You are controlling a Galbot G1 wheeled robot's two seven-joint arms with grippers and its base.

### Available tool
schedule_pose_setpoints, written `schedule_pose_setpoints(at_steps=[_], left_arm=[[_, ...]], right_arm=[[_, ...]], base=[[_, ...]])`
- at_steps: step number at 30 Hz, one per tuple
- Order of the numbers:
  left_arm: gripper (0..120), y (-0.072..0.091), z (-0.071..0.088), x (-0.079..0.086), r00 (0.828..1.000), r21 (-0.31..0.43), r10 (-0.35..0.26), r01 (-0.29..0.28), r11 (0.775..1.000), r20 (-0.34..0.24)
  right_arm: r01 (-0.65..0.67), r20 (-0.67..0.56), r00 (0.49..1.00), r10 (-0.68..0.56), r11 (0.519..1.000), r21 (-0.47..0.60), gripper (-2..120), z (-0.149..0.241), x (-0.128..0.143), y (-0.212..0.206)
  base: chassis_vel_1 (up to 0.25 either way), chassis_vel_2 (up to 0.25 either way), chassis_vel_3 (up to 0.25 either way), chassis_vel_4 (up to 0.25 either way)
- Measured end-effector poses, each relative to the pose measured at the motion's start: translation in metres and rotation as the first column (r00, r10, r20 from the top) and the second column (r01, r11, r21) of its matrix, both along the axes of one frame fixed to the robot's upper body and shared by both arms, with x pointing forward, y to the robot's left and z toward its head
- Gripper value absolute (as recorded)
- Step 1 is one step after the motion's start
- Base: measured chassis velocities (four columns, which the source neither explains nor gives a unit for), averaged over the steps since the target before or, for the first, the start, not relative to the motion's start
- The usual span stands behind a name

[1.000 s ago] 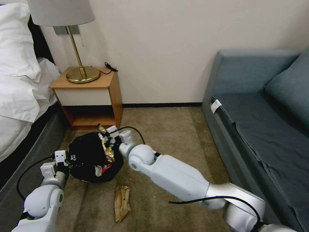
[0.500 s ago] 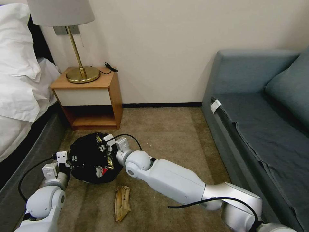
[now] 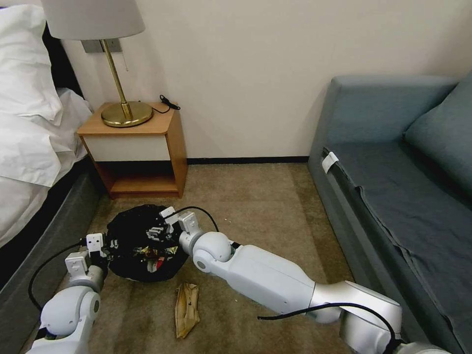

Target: Pick up the trash bin, then pick up the garbage on the floor and place it into the trash bin.

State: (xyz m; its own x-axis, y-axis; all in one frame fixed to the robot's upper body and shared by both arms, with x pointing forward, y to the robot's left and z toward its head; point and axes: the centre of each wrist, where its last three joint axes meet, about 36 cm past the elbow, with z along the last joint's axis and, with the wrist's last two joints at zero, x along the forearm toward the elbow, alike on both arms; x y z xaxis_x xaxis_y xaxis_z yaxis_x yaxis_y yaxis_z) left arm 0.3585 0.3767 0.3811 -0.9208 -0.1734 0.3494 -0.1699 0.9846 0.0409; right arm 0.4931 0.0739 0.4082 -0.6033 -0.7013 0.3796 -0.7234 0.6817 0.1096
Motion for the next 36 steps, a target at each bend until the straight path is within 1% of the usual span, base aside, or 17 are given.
schedule_pose_setpoints(at_steps=[2,5,6,8,10,12,13,15,16,18,21,23,24,25,27,30,36], left_arm=[[4,0.000,0.000,0.000,1.000,-0.003,0.003,-0.003,1.000,0.000],[4,0.000,0.000,0.000,1.000,-0.002,0.005,-0.005,1.000,0.002],[4,0.000,0.000,0.000,1.000,-0.002,0.005,-0.005,1.000,0.002],[4,0.002,0.002,0.000,1.000,0.001,0.011,-0.011,1.000,0.007],[4,0.003,0.003,0.000,1.000,0.003,0.013,-0.013,1.000,0.009],[4,0.006,0.006,0.000,1.000,0.010,0.016,-0.016,1.000,0.016],[4,0.006,0.006,0.000,1.000,0.010,0.016,-0.016,1.000,0.016],[4,0.007,0.007,-0.001,1.000,0.013,0.015,-0.015,1.000,0.019],[4,0.007,0.007,-0.001,1.000,0.013,0.015,-0.015,1.000,0.019],[4,0.009,0.010,-0.002,1.000,0.017,0.015,-0.015,1.000,0.023],[4,0.011,0.011,-0.003,1.000,0.017,0.016,-0.016,1.000,0.025],[4,0.014,0.014,-0.004,0.999,0.021,0.018,-0.018,1.000,0.030],[4,0.014,0.014,-0.004,0.999,0.021,0.018,-0.018,1.000,0.030],[4,0.016,0.016,-0.004,0.999,0.022,0.019,-0.019,1.000,0.032],[4,0.016,0.017,-0.005,0.999,0.022,0.018,-0.019,1.000,0.033],[4,0.019,0.019,-0.005,0.999,0.024,0.018,-0.019,1.000,0.036],[4,0.023,0.021,-0.005,0.999,0.029,0.015,-0.016,0.999,0.039]], right_arm=[[0.014,0.004,1.000,-0.014,1.000,-0.017,98,0.007,0.008,-0.005],[0.038,0.019,0.999,-0.037,0.999,-0.029,100,0.012,0.018,-0.013],[0.038,0.019,0.999,-0.037,0.999,-0.029,100,0.012,0.018,-0.013],[0.079,0.027,0.997,-0.078,0.996,-0.050,100,0.020,0.032,-0.024],[0.088,0.028,0.996,-0.086,0.995,-0.056,100,0.023,0.036,-0.027],[0.119,0.042,0.992,-0.116,0.990,-0.074,100,0.033,0.051,-0.043],[0.119,0.042,0.992,-0.116,0.990,-0.074,100,0.033,0.051,-0.043],[0.150,0.049,0.988,-0.146,0.985,-0.085,100,0.038,0.064,-0.055],[0.150,0.049,0.988,-0.146,0.985,-0.085,100,0.038,0.064,-0.055],[0.188,0.050,0.982,-0.183,0.976,-0.106,100,0.037,0.077,-0.068],[0.199,0.050,0.980,-0.194,0.973,-0.116,100,0.036,0.080,-0.073],[0.226,0.018,0.974,-0.226,0.959,-0.172,100,0.032,0.089,-0.088],[0.226,0.018,0.974,-0.226,0.959,-0.172,100,0.032,0.089,-0.088],[0.230,-0.021,0.970,-0.240,0.949,-0.218,100,0.027,0.092,-0.096],[0.230,-0.037,0.969,-0.245,0.944,-0.235,100,0.024,0.092,-0.099],[0.201,-0.128,0.959,-0.252,0.928,-0.315,100,0.008,0.087,-0.108],[0.141,-0.216,0.950,-0.225,0.927,-0.347,100,-0.006,0.069,-0.107]], base=[[0.000,0.000,0.000,0.000],[0.000,0.000,0.000,0.000],[0.000,0.000,0.000,0.000],[0.000,0.000,0.000,0.000],[0.000,0.000,0.000,0.000],[0.000,0.000,0.000,0.000],[0.000,0.000,0.000,0.000],[0.000,0.000,0.000,0.000],[0.000,0.000,0.000,0.000],[0.000,0.000,0.000,0.000],[0.000,0.000,0.000,0.000],[0.000,0.000,0.000,0.000],[0.000,0.000,0.000,0.000],[0.000,0.000,0.000,0.000],[0.000,0.000,0.000,0.000],[0.000,0.000,0.000,0.000],[0.000,0.000,0.000,0.000]])
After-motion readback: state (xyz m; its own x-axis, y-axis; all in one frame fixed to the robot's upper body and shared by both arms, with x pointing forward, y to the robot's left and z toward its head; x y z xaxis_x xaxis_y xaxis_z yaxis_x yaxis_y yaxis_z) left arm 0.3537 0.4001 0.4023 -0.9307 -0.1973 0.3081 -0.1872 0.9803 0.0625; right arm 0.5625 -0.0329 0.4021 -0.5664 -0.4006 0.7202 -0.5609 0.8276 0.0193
